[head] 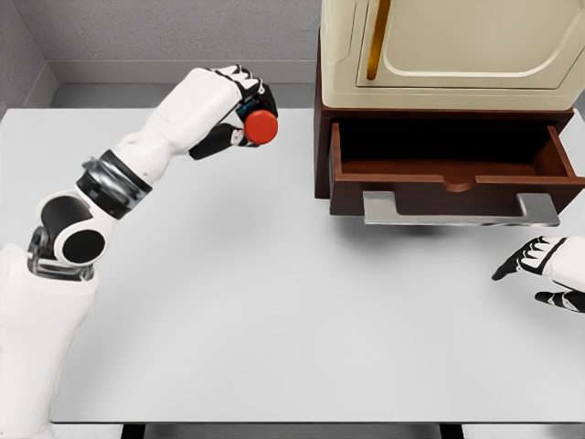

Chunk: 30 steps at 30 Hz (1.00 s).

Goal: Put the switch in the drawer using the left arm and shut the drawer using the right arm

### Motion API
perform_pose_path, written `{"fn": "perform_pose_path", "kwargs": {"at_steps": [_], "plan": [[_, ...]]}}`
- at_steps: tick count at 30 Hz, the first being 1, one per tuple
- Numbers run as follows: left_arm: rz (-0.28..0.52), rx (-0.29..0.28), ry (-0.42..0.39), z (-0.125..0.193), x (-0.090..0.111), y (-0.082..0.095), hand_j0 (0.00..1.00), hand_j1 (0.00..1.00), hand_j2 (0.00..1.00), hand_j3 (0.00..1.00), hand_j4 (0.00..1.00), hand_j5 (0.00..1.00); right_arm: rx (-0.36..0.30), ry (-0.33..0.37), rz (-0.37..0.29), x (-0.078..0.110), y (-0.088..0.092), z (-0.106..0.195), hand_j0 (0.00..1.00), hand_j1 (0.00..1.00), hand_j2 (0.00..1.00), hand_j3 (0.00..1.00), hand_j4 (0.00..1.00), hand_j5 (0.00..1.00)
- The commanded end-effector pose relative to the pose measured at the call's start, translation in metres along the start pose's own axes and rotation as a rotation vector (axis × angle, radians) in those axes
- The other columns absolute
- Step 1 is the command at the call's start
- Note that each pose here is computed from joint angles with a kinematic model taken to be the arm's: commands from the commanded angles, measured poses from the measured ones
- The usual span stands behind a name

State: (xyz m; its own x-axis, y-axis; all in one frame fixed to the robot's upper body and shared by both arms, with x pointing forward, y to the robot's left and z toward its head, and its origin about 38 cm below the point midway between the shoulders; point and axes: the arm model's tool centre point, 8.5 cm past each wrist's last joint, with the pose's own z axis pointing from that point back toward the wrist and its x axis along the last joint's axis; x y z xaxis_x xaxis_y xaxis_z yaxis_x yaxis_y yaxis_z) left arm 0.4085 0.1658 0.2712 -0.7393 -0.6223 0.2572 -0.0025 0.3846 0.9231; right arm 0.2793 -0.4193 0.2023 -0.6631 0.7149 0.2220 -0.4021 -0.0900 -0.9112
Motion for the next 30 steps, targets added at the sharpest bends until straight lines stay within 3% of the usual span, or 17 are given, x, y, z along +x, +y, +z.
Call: {"fn": "perform_pose_path", "kwargs": {"at_steps": [1, 15, 22, 24, 30], "plan": [[-0.013, -0.011, -0.008, -0.006, 0.007, -0.007, 0.30, 0.30, 0.30, 0.30, 0.30, 0.30, -0.003, -0.001, -0.004, 0.000, -0.001, 0.000, 0.71, 0.71, 0.71, 0.71, 0.71, 0.71], [-0.076, 0.011, -0.090, -0.049, 0.049, -0.009, 0.30, 0.30, 0.30, 0.30, 0.30, 0.30, -0.003, -0.001, -0.004, 0.000, -0.001, 0.000, 0.71, 0.71, 0.71, 0.71, 0.71, 0.71], [-0.120, 0.024, -0.115, -0.072, 0.078, -0.015, 0.30, 0.30, 0.30, 0.30, 0.30, 0.30, -0.003, -0.001, -0.004, 0.000, -0.001, 0.000, 0.71, 0.71, 0.71, 0.71, 0.71, 0.71], [-0.152, 0.004, -0.122, -0.077, 0.085, -0.021, 0.30, 0.30, 0.30, 0.30, 0.30, 0.30, -0.003, -0.001, -0.004, 0.000, -0.001, 0.000, 0.71, 0.71, 0.71, 0.71, 0.71, 0.71], [-0.211, -0.018, -0.112, -0.082, 0.086, -0.024, 0.30, 0.30, 0.30, 0.30, 0.30, 0.30, -0.003, -0.001, -0.004, 0.000, -0.001, 0.000, 0.71, 0.71, 0.71, 0.71, 0.71, 0.71]]}}
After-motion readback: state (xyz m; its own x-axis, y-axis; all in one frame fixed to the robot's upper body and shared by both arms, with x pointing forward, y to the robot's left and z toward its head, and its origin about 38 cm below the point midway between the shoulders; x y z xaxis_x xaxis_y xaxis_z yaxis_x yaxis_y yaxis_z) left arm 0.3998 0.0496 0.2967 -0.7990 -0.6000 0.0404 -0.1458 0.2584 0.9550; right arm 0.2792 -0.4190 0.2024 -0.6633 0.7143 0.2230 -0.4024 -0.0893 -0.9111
